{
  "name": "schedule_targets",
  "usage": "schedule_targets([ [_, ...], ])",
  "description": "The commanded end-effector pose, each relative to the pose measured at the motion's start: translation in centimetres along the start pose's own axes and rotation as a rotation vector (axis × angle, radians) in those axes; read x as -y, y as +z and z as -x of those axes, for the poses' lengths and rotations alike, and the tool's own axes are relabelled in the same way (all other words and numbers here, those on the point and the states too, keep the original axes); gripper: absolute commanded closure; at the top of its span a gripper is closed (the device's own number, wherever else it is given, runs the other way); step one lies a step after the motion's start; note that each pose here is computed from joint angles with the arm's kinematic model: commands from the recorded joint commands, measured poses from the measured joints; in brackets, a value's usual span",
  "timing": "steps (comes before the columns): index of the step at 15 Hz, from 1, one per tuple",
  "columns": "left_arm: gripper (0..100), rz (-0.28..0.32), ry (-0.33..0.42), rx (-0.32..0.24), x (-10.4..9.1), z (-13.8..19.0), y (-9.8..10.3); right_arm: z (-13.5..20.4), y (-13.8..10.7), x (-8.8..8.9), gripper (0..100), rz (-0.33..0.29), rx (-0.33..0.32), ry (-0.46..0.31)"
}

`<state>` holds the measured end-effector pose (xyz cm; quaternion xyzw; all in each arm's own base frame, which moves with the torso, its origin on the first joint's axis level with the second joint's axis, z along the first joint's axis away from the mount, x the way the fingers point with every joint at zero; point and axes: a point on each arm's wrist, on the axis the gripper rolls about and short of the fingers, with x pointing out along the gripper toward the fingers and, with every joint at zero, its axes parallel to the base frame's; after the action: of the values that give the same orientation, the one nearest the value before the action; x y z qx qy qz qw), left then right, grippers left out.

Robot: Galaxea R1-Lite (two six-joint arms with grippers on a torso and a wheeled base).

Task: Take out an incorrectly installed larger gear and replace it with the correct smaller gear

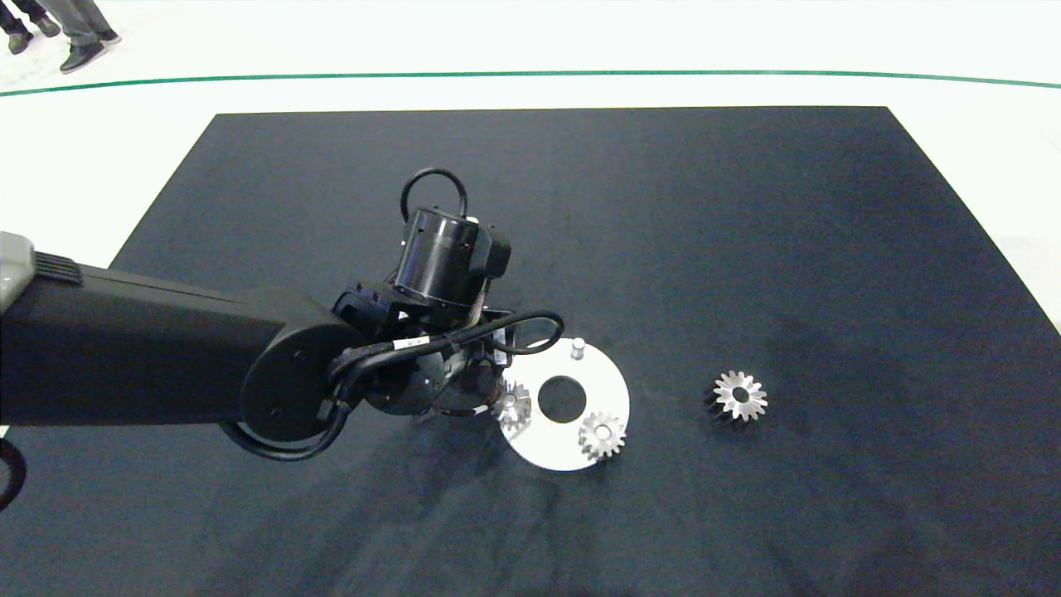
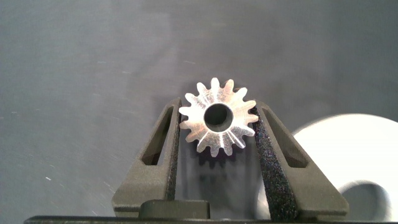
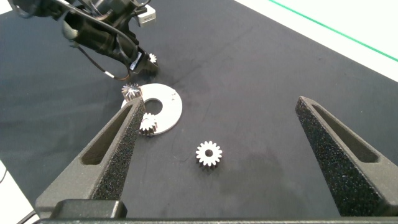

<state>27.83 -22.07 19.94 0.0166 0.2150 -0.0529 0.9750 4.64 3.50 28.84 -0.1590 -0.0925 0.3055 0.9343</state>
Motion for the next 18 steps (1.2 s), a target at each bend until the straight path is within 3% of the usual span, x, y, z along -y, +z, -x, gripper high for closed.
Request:
schedule_targets([
  [1,94,-0.019,-0.055,0.037,1.0,2.3,0.6,0.0,0.0,0.0,0,0.003,-0.001,0.0],
  [6,100,-0.14,-0.15,0.053,4.2,4.0,0.1,0.0,0.1,0.0,0,0.003,0.002,-0.001],
  [10,100,-0.184,-0.184,0.038,6.8,3.4,0.0,0.1,0.1,0.0,0,0.003,0.005,-0.002],
  [18,100,-0.236,-0.185,0.02,8.5,1.9,-0.1,0.2,0.1,0.1,0,0.003,0.009,-0.004],
])
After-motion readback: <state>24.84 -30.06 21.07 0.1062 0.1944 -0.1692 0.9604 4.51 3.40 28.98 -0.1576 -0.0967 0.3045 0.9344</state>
